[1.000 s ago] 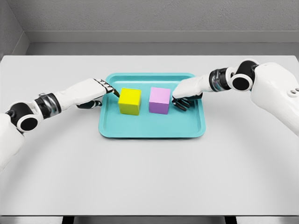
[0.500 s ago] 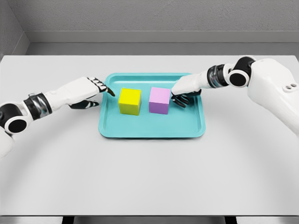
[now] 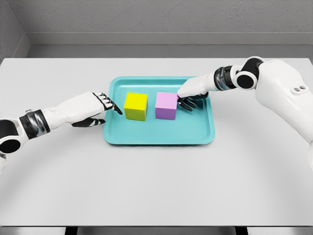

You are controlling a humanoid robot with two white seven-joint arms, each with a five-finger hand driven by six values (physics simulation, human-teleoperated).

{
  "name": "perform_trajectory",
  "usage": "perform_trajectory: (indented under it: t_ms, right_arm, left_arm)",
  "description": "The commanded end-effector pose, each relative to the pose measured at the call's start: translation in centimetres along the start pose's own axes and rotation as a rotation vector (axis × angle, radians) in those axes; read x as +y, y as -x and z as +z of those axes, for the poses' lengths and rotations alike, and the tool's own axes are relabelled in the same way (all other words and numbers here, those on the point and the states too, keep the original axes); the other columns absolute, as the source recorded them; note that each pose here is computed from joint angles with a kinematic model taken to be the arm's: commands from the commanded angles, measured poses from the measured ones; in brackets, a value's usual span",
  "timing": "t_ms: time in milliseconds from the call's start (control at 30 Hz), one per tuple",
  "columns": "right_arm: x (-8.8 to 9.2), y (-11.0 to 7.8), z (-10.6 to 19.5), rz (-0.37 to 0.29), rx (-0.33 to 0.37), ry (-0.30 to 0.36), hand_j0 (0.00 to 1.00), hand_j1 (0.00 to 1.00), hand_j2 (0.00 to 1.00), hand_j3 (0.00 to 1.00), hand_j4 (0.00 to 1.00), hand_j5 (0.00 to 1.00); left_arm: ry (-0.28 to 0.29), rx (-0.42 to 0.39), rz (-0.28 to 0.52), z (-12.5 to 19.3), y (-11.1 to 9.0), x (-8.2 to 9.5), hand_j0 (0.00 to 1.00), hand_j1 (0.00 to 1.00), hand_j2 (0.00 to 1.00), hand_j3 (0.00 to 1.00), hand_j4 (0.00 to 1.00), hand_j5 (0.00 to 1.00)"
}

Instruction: Push two cubes

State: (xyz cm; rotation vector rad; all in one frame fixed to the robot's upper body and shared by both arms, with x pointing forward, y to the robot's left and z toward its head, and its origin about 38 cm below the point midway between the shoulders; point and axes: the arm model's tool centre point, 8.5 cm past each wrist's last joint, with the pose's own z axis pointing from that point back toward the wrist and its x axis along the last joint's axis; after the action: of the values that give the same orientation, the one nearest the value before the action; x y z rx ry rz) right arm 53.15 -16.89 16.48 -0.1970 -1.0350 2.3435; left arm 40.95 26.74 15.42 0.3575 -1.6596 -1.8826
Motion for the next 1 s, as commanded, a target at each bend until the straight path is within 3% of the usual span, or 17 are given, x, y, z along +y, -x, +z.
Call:
perform_trajectory:
  t_ms: [0,167,433,667,967]
  right_arm:
    - [-0.3,-0.3,-0.3,-0.001,-0.008,0.006,0.10,0.10,0.10,0.10,0.10,0.10]
    - [-0.7,-0.3,-0.2,0.004,-0.007,0.010,0.10,0.10,0.10,0.10,0.10,0.10]
    - [0.6,1.3,0.5,-0.018,0.043,-0.018,0.10,0.10,0.10,0.10,0.10,0.10]
    - [0.2,-0.8,-0.7,0.048,-0.009,-0.041,0.10,0.10,0.10,0.10,0.10,0.10]
    - [0.3,-1.2,-1.0,0.059,-0.018,-0.050,0.10,0.10,0.10,0.10,0.10,0.10]
  left_arm:
    - [-0.002,-0.002,0.004,0.0,0.0,0.1,0.69,0.69,0.69,0.69,0.69,0.69]
    - [-0.002,-0.006,0.010,-0.2,-0.2,-0.2,0.69,0.69,0.69,0.69,0.69,0.69]
    - [0.001,-0.018,0.040,-0.4,-0.8,-1.2,0.69,0.69,0.69,0.69,0.69,0.69]
    - [-0.030,-0.058,0.058,-2.5,-2.2,-1.5,0.68,0.68,0.68,0.68,0.68,0.68]
    - [-0.005,-0.016,0.114,-3.0,-1.0,-3.5,0.68,0.68,0.68,0.68,0.68,0.68]
